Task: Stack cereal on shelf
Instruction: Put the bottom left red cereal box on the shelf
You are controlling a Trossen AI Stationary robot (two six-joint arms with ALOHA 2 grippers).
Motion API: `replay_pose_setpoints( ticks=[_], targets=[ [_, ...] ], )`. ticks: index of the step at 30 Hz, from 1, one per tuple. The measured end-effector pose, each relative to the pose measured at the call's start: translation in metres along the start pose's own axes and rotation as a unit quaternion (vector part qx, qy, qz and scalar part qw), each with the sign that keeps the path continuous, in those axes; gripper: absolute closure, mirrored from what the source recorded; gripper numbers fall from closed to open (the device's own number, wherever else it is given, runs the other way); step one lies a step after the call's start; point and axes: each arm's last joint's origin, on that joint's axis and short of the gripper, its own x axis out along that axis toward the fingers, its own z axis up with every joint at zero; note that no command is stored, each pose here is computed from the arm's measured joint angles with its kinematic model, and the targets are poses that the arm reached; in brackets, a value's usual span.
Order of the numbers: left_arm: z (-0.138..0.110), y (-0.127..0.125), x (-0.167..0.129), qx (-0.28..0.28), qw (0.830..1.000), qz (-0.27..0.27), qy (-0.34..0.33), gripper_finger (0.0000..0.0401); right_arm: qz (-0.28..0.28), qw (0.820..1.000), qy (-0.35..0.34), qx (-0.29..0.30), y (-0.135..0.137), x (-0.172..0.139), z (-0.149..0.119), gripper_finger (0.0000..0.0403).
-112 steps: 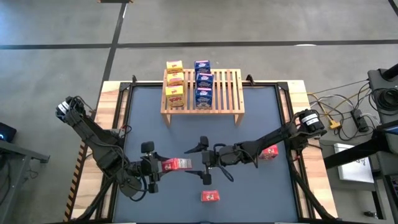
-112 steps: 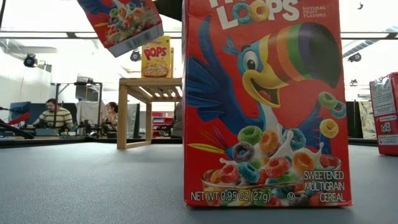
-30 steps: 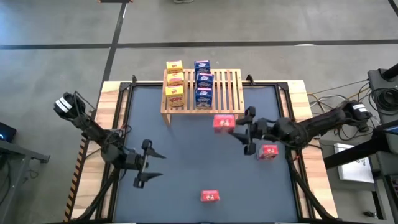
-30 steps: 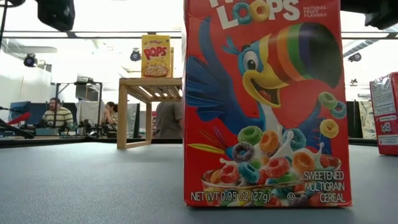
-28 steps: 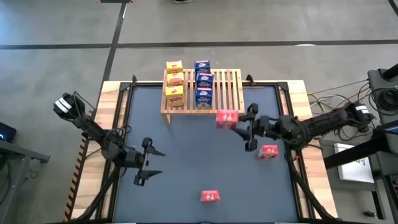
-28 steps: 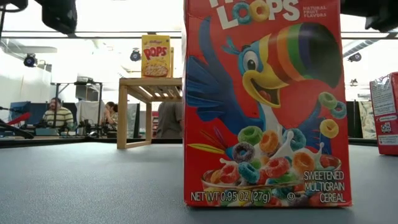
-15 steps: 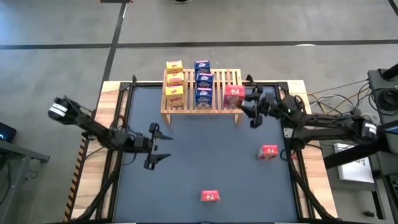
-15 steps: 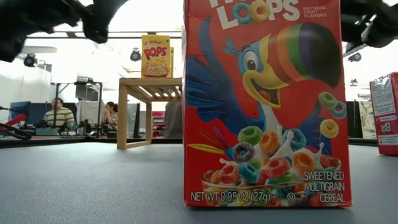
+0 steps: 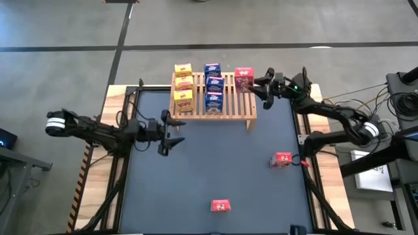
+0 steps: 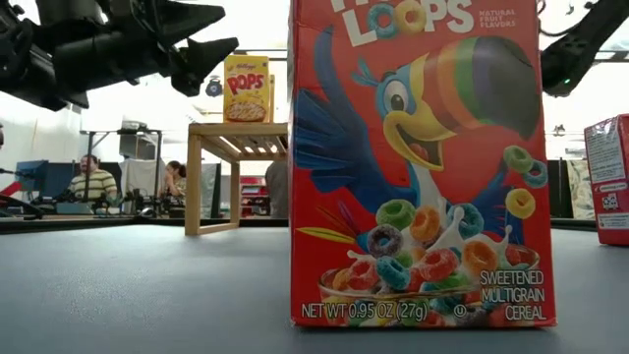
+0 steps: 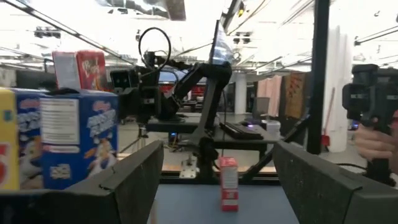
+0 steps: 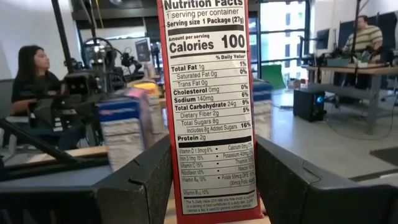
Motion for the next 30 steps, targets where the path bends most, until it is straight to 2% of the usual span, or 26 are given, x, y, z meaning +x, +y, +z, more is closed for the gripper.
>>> replay_pose_setpoints(
  ticks=[8, 16, 30],
  targets=[
    [0.011, 0.003, 0.003, 0.029, 0.999, -0.003, -0.023, 0.0115, 0.015, 1.0, -0.002, 0.008, -0.041, -0.004, -0.018, 0.0216],
    [0.014, 0.008, 0.009, 0.038, 0.999, 0.006, -0.016, 0.0115, 0.023, 0.999, 0.002, 0.03, -0.076, -0.006, -0.041, 0.0216],
    [0.01, 0.014, 0.011, 0.039, 0.999, 0.022, 0.019, 0.0115, 0.024, 0.999, 0.015, 0.029, -0.107, 0.005, -0.063, 0.0216]
  ],
)
